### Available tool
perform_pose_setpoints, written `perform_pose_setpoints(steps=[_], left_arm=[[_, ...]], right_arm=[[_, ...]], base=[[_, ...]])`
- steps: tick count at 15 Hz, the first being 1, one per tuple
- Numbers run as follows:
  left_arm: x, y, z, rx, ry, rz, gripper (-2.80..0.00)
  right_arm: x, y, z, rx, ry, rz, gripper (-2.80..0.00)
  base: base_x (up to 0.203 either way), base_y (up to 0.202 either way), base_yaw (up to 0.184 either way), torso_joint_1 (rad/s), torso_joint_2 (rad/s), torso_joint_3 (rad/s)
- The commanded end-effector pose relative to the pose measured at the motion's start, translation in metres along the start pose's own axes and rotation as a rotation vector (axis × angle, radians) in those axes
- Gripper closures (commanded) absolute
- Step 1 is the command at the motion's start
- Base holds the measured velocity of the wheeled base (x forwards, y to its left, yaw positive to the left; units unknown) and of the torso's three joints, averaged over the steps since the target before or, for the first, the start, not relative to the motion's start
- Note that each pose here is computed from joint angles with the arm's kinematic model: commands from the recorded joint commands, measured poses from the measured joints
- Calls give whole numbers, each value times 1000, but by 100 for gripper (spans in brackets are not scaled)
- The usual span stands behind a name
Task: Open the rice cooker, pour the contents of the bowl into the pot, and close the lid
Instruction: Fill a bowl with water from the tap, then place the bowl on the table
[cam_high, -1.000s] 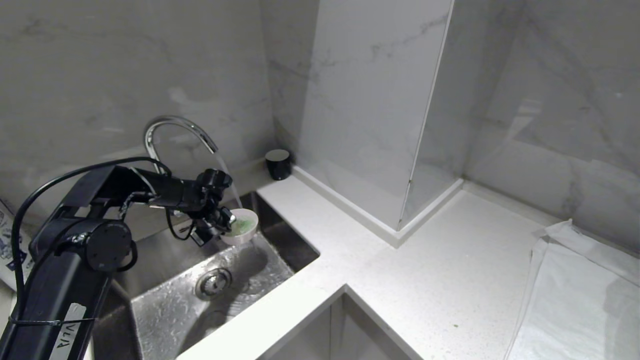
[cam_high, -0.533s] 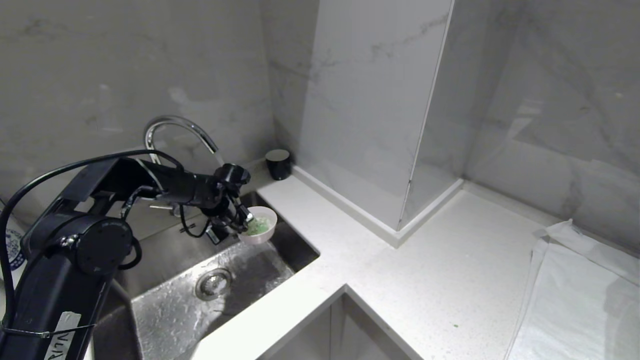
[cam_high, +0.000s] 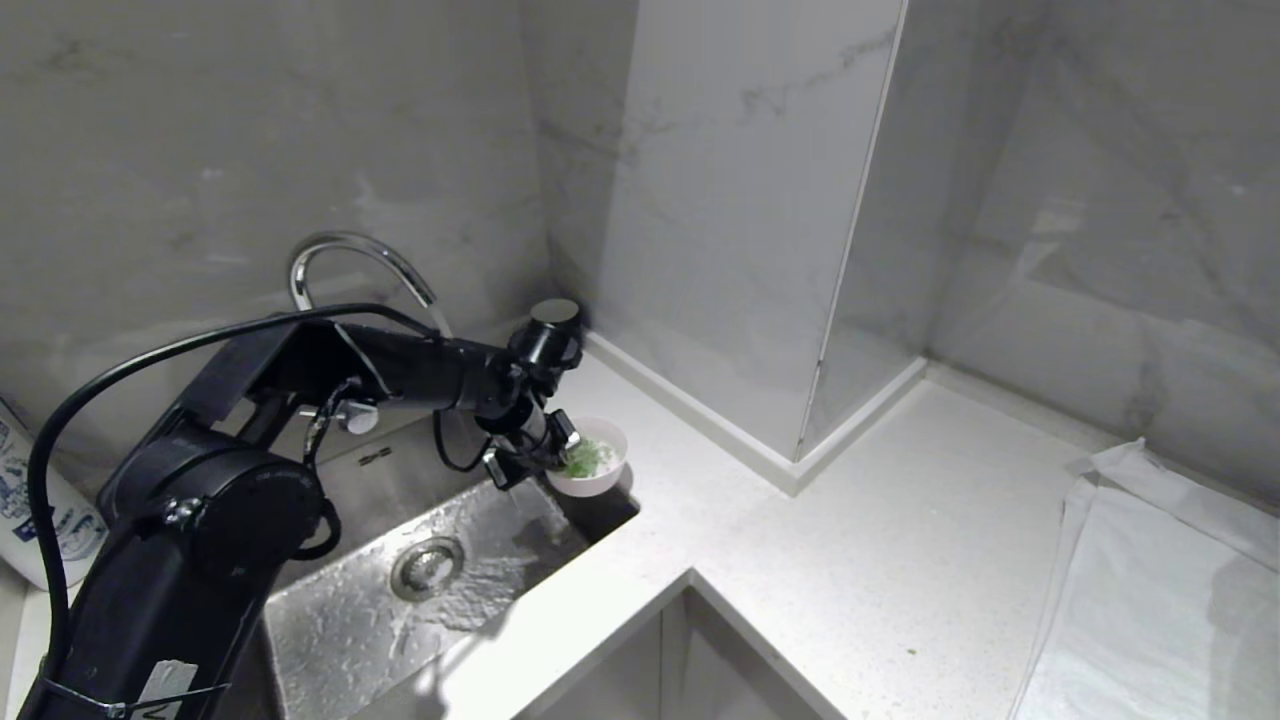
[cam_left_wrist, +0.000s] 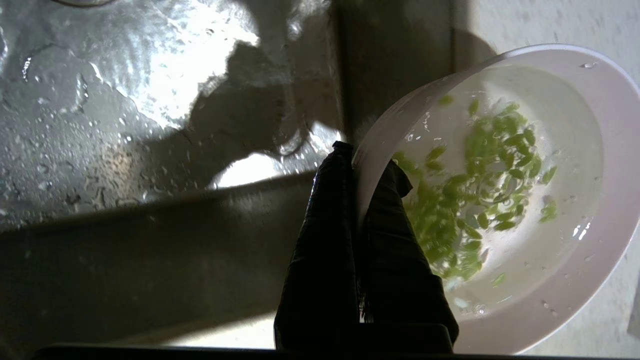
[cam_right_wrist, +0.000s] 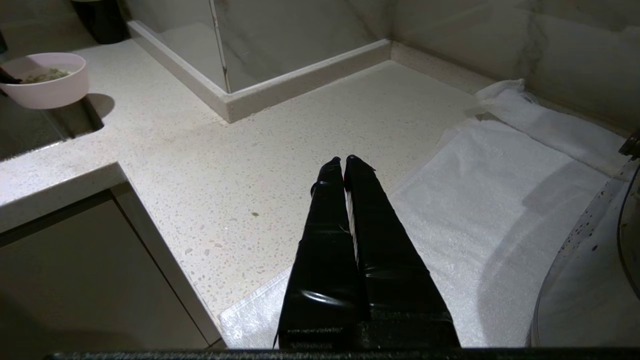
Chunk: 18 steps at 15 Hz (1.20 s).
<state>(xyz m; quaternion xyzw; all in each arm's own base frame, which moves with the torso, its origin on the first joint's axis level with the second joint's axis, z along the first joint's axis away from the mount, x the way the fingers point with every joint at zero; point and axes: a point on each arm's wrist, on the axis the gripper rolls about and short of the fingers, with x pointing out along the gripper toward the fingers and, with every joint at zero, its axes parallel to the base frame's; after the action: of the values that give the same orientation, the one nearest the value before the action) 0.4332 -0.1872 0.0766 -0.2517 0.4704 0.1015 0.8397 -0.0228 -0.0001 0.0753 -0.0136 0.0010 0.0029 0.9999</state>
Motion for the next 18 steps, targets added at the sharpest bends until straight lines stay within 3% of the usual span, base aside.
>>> perform_pose_setpoints(steps=[1,6,15,18], left_arm=[[-5,-21,-18,42,15,-27,0],[-6,-50,-65,147,57,-68,0],[8,-68,-125,256,114,-67,0],[10,-71,-127,257,107,-83,0]], right_arm=[[0,0,-1,0,2,0,0],[0,0,-1,3,2,0,0],[0,0,-1,16,2,0,0],[0,0,-1,15,2,0,0]], base=[[0,0,0,0,0,0],[0,0,0,0,0,0],[0,0,0,0,0,0],[0,0,0,0,0,0]])
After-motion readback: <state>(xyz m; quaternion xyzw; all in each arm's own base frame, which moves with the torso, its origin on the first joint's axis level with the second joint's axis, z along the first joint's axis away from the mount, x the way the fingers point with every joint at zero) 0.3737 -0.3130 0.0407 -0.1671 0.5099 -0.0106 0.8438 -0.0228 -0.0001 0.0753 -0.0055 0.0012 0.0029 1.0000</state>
